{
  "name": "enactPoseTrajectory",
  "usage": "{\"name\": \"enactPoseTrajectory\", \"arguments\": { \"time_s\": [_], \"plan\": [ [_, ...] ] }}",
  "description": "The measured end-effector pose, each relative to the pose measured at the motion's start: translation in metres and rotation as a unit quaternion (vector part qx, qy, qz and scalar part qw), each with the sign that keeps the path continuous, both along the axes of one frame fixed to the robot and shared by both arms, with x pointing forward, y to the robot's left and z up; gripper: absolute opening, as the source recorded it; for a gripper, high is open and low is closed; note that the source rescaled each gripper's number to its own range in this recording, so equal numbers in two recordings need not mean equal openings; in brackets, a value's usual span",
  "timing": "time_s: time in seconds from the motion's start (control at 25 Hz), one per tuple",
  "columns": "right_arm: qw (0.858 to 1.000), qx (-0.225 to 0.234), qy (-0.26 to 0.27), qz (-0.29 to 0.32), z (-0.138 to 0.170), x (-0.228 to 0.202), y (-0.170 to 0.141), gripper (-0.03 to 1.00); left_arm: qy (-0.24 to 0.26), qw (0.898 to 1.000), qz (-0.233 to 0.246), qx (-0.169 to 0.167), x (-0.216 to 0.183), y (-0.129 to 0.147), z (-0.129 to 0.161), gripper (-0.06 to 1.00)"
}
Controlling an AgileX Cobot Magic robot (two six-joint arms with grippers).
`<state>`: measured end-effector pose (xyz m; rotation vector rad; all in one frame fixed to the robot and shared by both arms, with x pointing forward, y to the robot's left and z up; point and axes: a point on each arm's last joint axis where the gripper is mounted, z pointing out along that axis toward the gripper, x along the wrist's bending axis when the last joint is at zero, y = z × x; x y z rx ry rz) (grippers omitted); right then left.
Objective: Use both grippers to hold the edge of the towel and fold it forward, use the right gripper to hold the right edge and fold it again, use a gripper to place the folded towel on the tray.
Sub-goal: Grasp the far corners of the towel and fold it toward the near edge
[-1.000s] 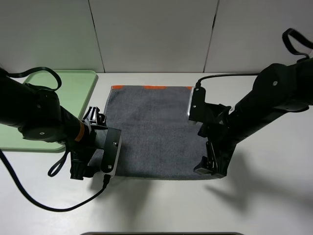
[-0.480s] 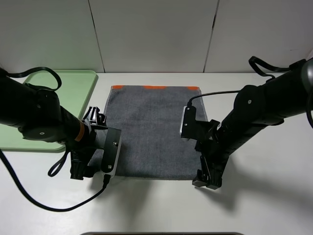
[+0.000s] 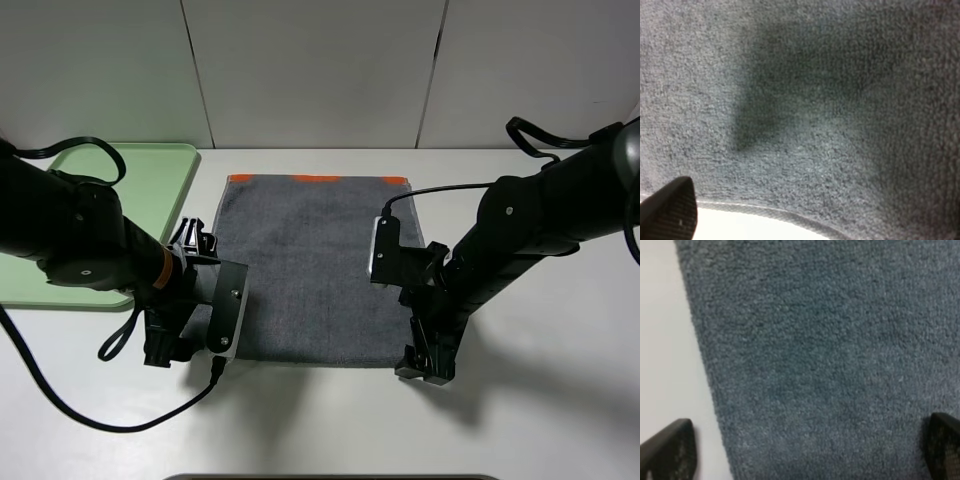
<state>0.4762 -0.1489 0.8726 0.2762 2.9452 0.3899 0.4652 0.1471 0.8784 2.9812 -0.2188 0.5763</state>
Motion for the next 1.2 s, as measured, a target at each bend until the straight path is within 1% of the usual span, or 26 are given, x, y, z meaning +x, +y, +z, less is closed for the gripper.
{"name": "enactPoseTrajectory", "arguments": {
  "time_s": [0.16, 0.32, 0.6, 0.64, 0.72, 0.76, 0.84, 1.0, 1.16, 1.2],
  "plan": [
    [1.000, -0.008, 0.015, 0.000, -0.008, -0.001, 0.000, 1.00, 0.000, 1.000, 0.000, 0.000, 0.000, 0.000, 0.000, 0.89],
    [1.000, -0.010, 0.026, -0.002, -0.013, -0.001, 0.000, 0.99, 0.000, 1.000, 0.000, 0.000, 0.000, 0.000, 0.000, 0.82],
    [0.999, -0.012, 0.031, -0.003, -0.015, 0.000, 0.001, 0.98, 0.000, 1.000, 0.000, 0.000, 0.000, 0.000, 0.000, 0.79],
    [0.999, -0.012, 0.031, -0.003, -0.015, 0.000, 0.001, 0.96, 0.000, 1.000, 0.000, -0.001, 0.000, 0.000, 0.000, 0.78],
    [1.000, -0.011, 0.029, -0.006, -0.015, 0.000, 0.001, 0.88, 0.000, 1.000, 0.000, -0.003, 0.000, 0.000, 0.000, 0.74],
    [1.000, -0.010, 0.029, -0.007, -0.015, 0.000, 0.001, 0.83, 0.000, 1.000, 0.000, -0.003, 0.000, 0.000, 0.000, 0.70],
    [1.000, -0.009, 0.026, -0.008, -0.015, 0.001, 0.001, 0.69, -0.001, 1.000, 0.000, -0.003, 0.000, -0.001, 0.000, 0.61],
    [1.000, -0.009, 0.025, -0.009, -0.016, 0.001, 0.001, 0.48, -0.001, 1.000, 0.000, -0.004, 0.000, -0.001, 0.000, 0.39],
    [1.000, -0.009, 0.023, -0.009, -0.016, 0.002, 0.001, 0.33, -0.001, 1.000, 0.000, -0.004, 0.000, -0.001, 0.000, 0.19],
    [1.000, -0.010, 0.023, -0.008, -0.016, 0.002, 0.001, 0.27, -0.001, 1.000, 0.000, -0.004, 0.000, -0.001, 0.000, 0.14]
  ]
}}
